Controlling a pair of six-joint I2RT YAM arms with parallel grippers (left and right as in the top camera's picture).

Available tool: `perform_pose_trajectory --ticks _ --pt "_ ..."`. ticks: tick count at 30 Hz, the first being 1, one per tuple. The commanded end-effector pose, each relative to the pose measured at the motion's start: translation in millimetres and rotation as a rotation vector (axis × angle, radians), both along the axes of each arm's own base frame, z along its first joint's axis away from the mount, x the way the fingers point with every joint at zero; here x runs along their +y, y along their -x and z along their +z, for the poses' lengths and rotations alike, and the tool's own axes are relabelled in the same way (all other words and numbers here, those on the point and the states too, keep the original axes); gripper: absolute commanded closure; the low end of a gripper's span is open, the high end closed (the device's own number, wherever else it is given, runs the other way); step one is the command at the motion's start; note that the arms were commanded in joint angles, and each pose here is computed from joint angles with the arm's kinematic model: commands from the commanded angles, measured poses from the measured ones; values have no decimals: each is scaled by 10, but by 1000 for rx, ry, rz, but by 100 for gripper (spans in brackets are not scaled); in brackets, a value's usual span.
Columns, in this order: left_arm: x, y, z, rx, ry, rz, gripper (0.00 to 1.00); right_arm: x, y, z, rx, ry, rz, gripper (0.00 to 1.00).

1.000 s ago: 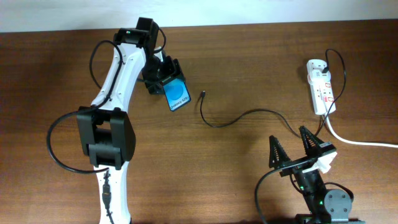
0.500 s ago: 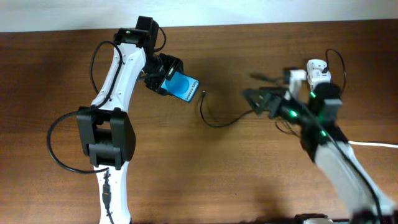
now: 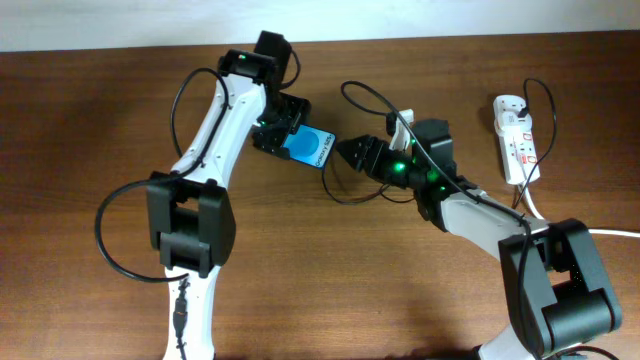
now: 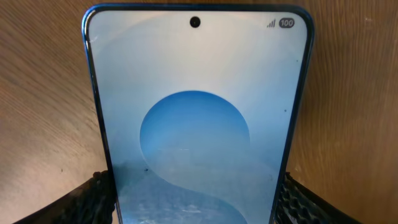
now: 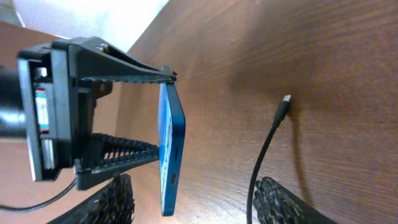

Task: Plug charger to phone and switch on socket
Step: 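Reach the right gripper to the phone and grasp its edge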

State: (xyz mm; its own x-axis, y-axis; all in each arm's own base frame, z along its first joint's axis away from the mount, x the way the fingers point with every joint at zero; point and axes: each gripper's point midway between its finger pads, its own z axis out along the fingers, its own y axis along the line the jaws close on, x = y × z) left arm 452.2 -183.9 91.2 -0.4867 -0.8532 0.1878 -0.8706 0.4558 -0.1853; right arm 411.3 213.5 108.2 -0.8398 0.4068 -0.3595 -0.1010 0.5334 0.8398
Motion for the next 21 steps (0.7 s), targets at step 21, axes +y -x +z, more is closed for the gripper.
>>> perform_pose_trajectory --ticks 21 --pt "-27 124 31 -10 -144 -13 100 670 -185 -166 39 -118 -6 48"
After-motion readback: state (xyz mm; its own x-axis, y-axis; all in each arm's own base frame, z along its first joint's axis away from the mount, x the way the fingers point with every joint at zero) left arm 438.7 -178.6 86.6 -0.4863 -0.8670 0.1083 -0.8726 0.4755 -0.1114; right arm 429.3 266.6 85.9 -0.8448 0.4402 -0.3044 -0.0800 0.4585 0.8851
